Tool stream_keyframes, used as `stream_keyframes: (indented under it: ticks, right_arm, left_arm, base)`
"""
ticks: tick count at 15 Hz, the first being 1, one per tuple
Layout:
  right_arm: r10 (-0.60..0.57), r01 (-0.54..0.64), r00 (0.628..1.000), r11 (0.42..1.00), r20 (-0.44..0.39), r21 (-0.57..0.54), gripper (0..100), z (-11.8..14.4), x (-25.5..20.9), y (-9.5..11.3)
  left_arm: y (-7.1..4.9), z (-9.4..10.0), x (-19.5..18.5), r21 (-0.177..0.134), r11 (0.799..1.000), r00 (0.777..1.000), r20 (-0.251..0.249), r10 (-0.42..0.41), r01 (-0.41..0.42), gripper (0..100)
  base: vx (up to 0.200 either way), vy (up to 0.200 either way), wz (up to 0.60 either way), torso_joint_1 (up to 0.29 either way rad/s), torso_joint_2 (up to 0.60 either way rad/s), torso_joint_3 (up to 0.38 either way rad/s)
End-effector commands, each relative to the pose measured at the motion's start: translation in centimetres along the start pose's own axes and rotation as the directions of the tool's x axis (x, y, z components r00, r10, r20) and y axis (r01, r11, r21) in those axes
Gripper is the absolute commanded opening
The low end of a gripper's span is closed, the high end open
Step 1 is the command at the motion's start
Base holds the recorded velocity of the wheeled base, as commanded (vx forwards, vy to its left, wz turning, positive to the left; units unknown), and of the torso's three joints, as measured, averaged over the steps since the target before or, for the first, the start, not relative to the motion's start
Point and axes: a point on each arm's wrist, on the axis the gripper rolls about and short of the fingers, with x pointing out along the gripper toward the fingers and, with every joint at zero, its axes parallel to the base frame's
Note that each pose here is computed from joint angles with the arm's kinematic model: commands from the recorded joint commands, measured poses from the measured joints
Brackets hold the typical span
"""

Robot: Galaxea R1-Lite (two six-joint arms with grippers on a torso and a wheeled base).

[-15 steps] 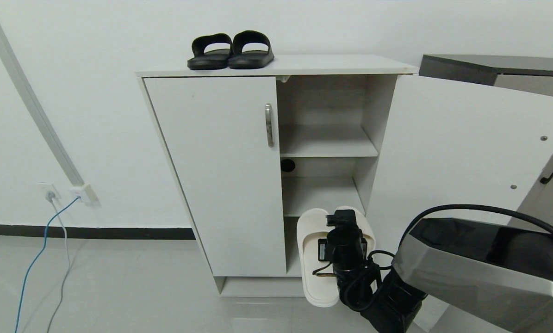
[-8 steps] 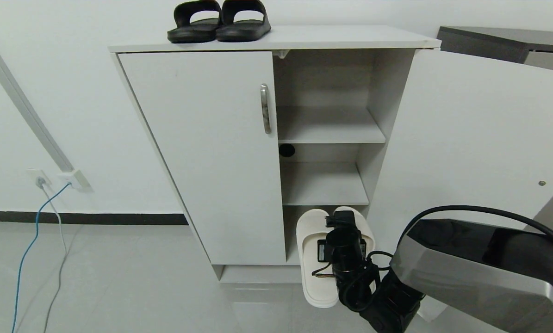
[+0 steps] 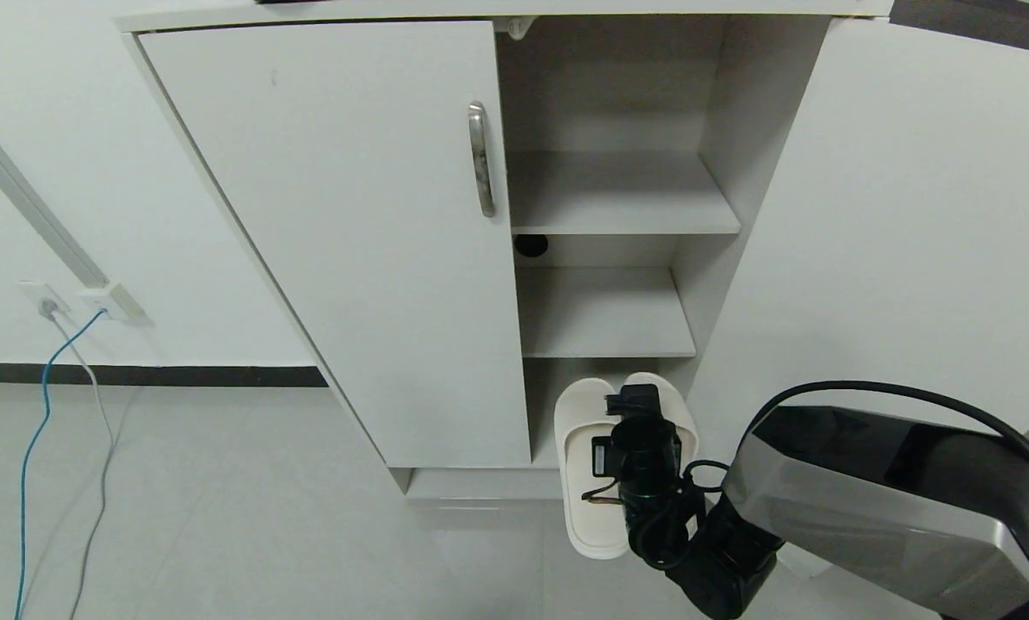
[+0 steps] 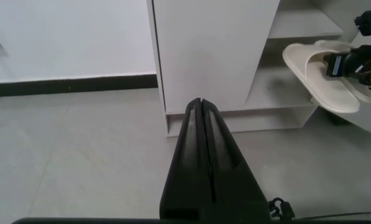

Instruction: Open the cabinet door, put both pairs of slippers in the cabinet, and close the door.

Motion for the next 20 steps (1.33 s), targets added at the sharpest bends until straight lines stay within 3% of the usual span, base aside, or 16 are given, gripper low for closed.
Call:
stream_keyframes:
  ticks: [1, 3, 12, 20]
  right_arm:
    - [0.020, -0.019, 0.997, 1.000, 0.073, -0.011, 0, 0.5, -0.3, 0.0]
    - [0.030, -0.026, 0.990, 0.999, 0.140, -0.030, 0, 1.1, -0.3, -0.1]
    - [0.033, -0.030, 0.988, 0.999, 0.150, -0.024, 0, 1.6, -0.5, -0.1]
    - [0.032, -0.029, 0.988, 0.999, 0.150, -0.024, 0, 1.5, -0.4, -0.1]
  left_arm:
    - [0.0, 0.0, 0.0, 0.000, 1.000, 1.000, -0.001, 0.000, 0.000, 0]
    - [0.0, 0.0, 0.0, 0.000, 1.000, 1.000, -0.001, 0.000, 0.000, 0]
    - [0.0, 0.0, 0.0, 0.000, 1.000, 1.000, -0.001, 0.000, 0.000, 0]
    - [0.0, 0.0, 0.0, 0.000, 1.000, 1.000, -0.001, 0.000, 0.000, 0]
  base:
    - [0.000, 0.000, 0.00, 0.012, 0.01, -0.144]
    - [0.000, 0.000, 0.00, 0.004, 0.00, -0.038]
    - [0.000, 0.000, 0.00, 0.000, 0.00, 0.000]
    - [0.200, 0.000, 0.00, 0.001, 0.00, 0.005]
